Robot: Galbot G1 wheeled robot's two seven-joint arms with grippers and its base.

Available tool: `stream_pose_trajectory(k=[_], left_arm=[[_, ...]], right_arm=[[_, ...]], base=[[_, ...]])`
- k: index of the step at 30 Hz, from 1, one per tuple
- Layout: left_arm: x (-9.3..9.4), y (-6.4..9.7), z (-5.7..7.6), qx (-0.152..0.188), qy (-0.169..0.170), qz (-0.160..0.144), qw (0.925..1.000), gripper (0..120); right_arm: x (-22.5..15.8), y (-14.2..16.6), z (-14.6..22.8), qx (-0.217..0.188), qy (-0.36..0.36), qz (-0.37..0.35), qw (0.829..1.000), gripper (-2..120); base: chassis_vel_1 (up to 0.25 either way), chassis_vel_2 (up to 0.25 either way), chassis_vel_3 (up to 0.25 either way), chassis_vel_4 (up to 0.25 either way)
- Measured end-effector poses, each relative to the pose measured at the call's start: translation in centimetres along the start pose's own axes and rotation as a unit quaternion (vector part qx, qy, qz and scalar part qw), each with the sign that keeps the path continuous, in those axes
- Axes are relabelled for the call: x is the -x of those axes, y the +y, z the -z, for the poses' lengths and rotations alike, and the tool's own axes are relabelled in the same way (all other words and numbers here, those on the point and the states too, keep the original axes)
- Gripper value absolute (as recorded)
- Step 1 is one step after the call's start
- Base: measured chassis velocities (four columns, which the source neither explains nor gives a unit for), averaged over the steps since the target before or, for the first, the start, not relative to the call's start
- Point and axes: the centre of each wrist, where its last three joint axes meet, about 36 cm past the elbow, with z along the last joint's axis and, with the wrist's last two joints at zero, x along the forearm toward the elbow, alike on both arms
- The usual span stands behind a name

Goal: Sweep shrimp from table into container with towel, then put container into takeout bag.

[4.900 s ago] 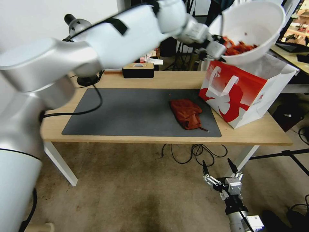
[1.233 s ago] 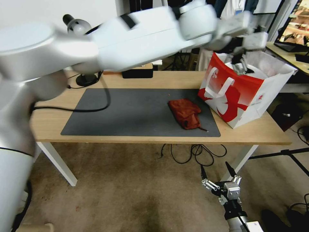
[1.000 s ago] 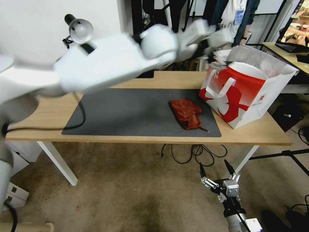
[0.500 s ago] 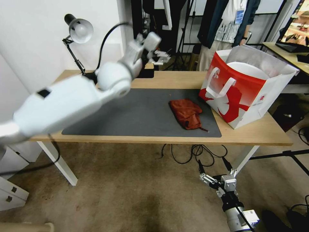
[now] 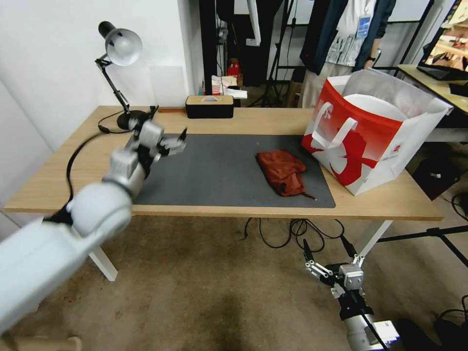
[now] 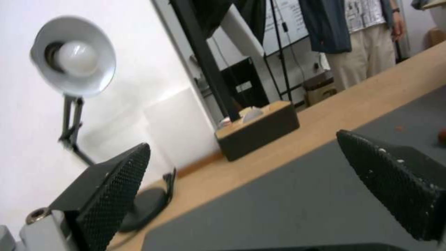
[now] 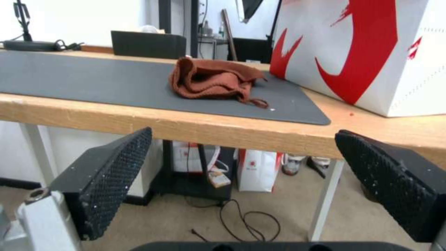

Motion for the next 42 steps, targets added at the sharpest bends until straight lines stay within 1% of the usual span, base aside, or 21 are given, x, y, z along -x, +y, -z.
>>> stream_pose_trajectory(k=[1,3,4,7,8,10,11,13,14,15,16,18,20,22,23,24,26,28,29,34,42], left_arm=[[0.0,0.0,0.0,0.000,0.000,0.000,1.0000,100],[-2.1,-0.4,-1.2,-0.011,0.010,0.008,0.9999,100],[-2.1,-0.4,-1.2,-0.011,0.010,0.008,0.9999,100],[-5.2,-0.5,-2.5,-0.030,0.019,0.034,0.9988,100],[-5.2,-0.5,-2.5,-0.030,0.019,0.034,0.9988,100],[-7.6,-1.3,-4.1,-0.034,0.030,0.042,0.9980,100],[-7.6,-1.3,-4.1,-0.034,0.030,0.042,0.9980,100],[-9.9,-2.5,-5.7,-0.037,0.046,0.046,0.9972,100],[-9.9,-2.5,-5.7,-0.037,0.046,0.046,0.9972,100],[-11.6,-3.7,-6.8,-0.046,0.055,0.053,0.9960,100],[-11.6,-3.7,-6.8,-0.046,0.055,0.053,0.9960,100],[-13.0,-4.8,-7.8,-0.057,0.063,0.059,0.9947,100],[-14.9,-6.6,-9.2,-0.067,0.071,0.064,0.9931,100],[-15.3,-7.0,-9.4,-0.071,0.073,0.065,0.9927,100],[-16.1,-8.0,-10.1,-0.080,0.077,0.062,0.9919,100],[-16.1,-8.0,-10.1,-0.080,0.077,0.062,0.9919,100],[-16.8,-9.0,-11.1,-0.091,0.078,0.054,0.9913,100],[-16.9,-9.2,-11.4,-0.094,0.075,0.050,0.9915,100],[-17.0,-9.3,-11.9,-0.098,0.069,0.044,0.9918,100],[-15.9,-9.0,-11.8,-0.110,0.043,0.040,0.9922,100],[-15.1,-9.0,-12.2,-0.118,0.038,0.037,0.9915,100]], right_arm=[[0.0,0.0,0.0,0.000,0.000,0.000,1.000,100],[0.1,0.1,0.0,-0.001,0.000,0.000,1.000,100],[0.1,0.1,0.0,-0.001,0.000,0.000,1.000,100],[0.2,0.0,0.1,-0.002,-0.002,0.000,1.000,100],[0.2,0.0,0.1,-0.002,-0.002,0.000,1.000,100],[0.3,-0.2,0.2,-0.003,-0.004,-0.004,1.000,100],[0.3,-0.2,0.2,-0.003,-0.004,-0.004,1.000,100],[0.4,-0.4,0.3,-0.003,-0.005,-0.007,1.000,100],[0.4,-0.4,0.3,-0.003,-0.005,-0.007,1.000,100],[0.4,-0.4,0.4,-0.003,-0.007,-0.008,1.000,100],[0.4,-0.4,0.4,-0.003,-0.007,-0.008,1.000,100],[0.5,-0.5,0.4,-0.002,-0.009,-0.009,1.000,100],[0.5,-0.5,0.4,-0.002,-0.010,-0.010,1.000,100],[0.5,-0.4,0.4,-0.002,-0.010,-0.010,1.000,100],[0.5,-0.4,0.4,-0.001,-0.010,-0.010,1.000,100],[0.5,-0.4,0.4,-0.001,-0.010,-0.010,1.000,100],[0.5,-0.3,0.3,-0.001,-0.009,-0.010,1.000,100],[0.5,-0.3,0.3,-0.001,-0.009,-0.010,1.000,100],[0.5,-0.3,0.3,-0.001,-0.011,-0.010,1.000,100],[0.8,-0.9,0.4,0.006,-0.029,-0.005,1.000,100],[1.3,-1.6,0.8,0.016,-0.033,0.013,0.999,100]], base=[[0.000,0.000,0.000,0.000],[0.000,0.000,0.000,0.000],[0.000,0.000,0.000,0.000],[0.000,0.000,0.000,0.000],[0.000,0.000,0.000,0.000],[0.000,0.000,0.000,0.000],[0.000,0.000,0.000,0.000],[0.000,0.000,0.000,0.000],[0.000,0.000,0.000,0.000],[0.000,0.000,0.000,0.000],[0.000,0.000,0.000,0.000],[0.000,0.000,0.000,0.000],[0.000,0.000,0.000,0.000],[0.000,0.000,0.000,0.000],[0.000,0.000,0.000,0.000],[0.000,0.000,0.000,0.000],[0.000,0.000,0.000,0.000],[0.000,0.000,0.000,0.000],[0.000,0.000,0.000,0.000],[0.000,0.000,0.000,0.000],[0.000,0.000,0.000,0.000]])
